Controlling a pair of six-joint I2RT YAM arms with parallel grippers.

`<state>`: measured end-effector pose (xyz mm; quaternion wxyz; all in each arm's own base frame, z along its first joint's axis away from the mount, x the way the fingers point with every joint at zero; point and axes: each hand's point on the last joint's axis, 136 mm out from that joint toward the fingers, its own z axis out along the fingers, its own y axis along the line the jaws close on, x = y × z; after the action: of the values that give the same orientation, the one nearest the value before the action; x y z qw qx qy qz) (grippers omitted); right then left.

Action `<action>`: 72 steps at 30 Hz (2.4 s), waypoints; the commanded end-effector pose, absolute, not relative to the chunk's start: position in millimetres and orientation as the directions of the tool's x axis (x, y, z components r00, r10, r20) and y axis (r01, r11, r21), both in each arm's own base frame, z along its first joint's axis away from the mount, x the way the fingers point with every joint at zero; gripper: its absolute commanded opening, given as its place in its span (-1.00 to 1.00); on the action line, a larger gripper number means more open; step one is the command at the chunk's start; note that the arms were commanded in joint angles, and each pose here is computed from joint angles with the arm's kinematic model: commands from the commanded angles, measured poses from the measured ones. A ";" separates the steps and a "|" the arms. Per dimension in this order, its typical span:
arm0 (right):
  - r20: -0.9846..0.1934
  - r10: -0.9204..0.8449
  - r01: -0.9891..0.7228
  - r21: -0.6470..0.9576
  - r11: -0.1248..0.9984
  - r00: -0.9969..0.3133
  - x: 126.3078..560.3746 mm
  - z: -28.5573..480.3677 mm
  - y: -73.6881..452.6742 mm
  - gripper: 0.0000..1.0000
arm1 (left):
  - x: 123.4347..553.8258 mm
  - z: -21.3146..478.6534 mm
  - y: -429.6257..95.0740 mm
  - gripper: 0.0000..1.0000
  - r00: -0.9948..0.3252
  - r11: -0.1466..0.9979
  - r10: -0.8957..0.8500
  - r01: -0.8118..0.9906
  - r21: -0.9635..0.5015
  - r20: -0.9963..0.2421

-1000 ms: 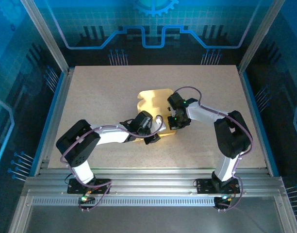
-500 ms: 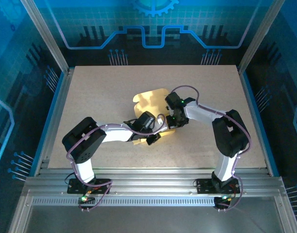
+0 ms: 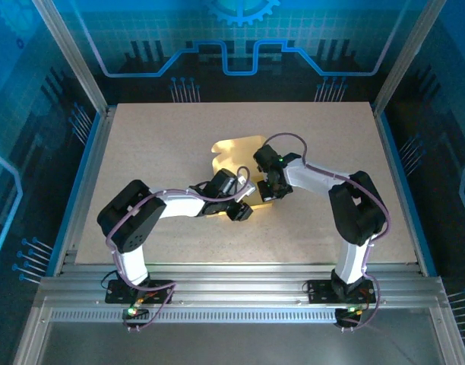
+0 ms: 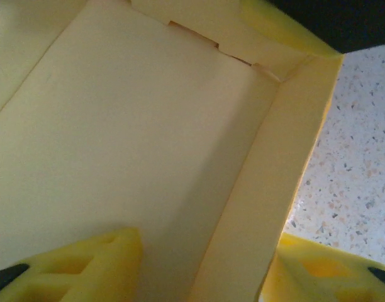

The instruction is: Fold the paper box

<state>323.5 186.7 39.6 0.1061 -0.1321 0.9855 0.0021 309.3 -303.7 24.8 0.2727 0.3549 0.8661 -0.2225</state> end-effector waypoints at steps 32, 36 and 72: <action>-0.096 -0.236 -0.232 -0.049 0.971 -0.967 310.7 20.6 166.8 -1.00 | 368.4 63.1 -235.1 -0.19 -0.867 0.778 -0.281 0.046 -0.627 -0.411; -0.092 -0.236 -0.232 -0.049 0.971 -0.967 309.5 18.6 167.7 -1.00 | 368.9 62.9 -245.2 -0.35 -0.875 0.768 -0.278 0.044 -0.639 -0.395; -0.114 -0.208 -0.203 -0.048 0.978 -0.972 321.9 16.6 174.4 -1.00 | 276.3 58.4 -207.7 -0.03 -0.864 0.775 -0.438 -0.222 -0.591 -0.249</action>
<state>332.8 177.2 40.0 0.1012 -0.1079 0.9889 -0.0102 312.5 -214.4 78.5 0.2462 -0.1433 0.9046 -0.3171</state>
